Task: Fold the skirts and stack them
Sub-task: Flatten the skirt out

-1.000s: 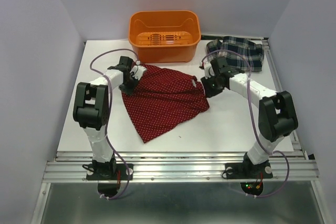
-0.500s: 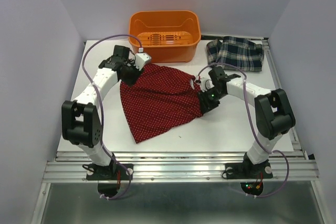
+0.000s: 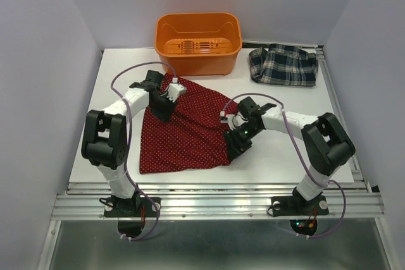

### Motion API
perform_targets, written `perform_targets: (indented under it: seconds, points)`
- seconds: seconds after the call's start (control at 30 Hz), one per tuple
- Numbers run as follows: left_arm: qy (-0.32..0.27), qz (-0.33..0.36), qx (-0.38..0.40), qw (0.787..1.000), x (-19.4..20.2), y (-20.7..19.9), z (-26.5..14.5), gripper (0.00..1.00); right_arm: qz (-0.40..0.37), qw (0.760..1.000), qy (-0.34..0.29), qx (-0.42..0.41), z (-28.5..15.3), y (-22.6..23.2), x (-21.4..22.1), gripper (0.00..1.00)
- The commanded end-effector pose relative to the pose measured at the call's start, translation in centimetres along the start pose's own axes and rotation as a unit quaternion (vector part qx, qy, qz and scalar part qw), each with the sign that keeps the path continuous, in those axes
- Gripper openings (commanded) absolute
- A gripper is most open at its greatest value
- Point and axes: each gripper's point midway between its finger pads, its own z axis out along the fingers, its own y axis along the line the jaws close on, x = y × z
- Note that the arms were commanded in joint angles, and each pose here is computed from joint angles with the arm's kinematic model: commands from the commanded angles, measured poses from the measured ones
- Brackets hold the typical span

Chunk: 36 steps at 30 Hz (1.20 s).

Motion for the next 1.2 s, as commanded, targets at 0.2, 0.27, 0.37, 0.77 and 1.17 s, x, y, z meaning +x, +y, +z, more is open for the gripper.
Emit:
perform_targets:
  seconds: [0.2, 0.27, 0.37, 0.77, 1.17]
  points:
    - [0.042, -0.008, 0.003, 0.999, 1.8, 0.2, 2.4, 0.39, -0.064, 0.969, -0.138, 0.193, -12.0, -4.9, -5.8, 0.67]
    - [0.042, -0.003, 0.001, 0.999, 1.8, 0.3, 2.6, 0.38, -0.067, 0.957, -0.155, 0.237, -13.9, -6.9, -7.0, 0.62]
    - [0.045, 0.001, 0.0, 0.999, 1.9, 0.4, 2.8, 0.38, -0.07, 0.943, -0.18, 0.271, -14.7, -9.4, -9.6, 0.54]
    - [0.037, 0.002, -0.004, 0.999, 1.5, 0.6, 2.8, 0.38, -0.112, 0.939, -0.212, 0.247, -11.9, -14.1, -16.7, 0.54]
    - [0.046, 0.007, -0.009, 0.999, 1.6, 1.2, 3.6, 0.29, -0.226, 0.92, -0.246, 0.203, -10.5, -13.9, -19.7, 0.29]
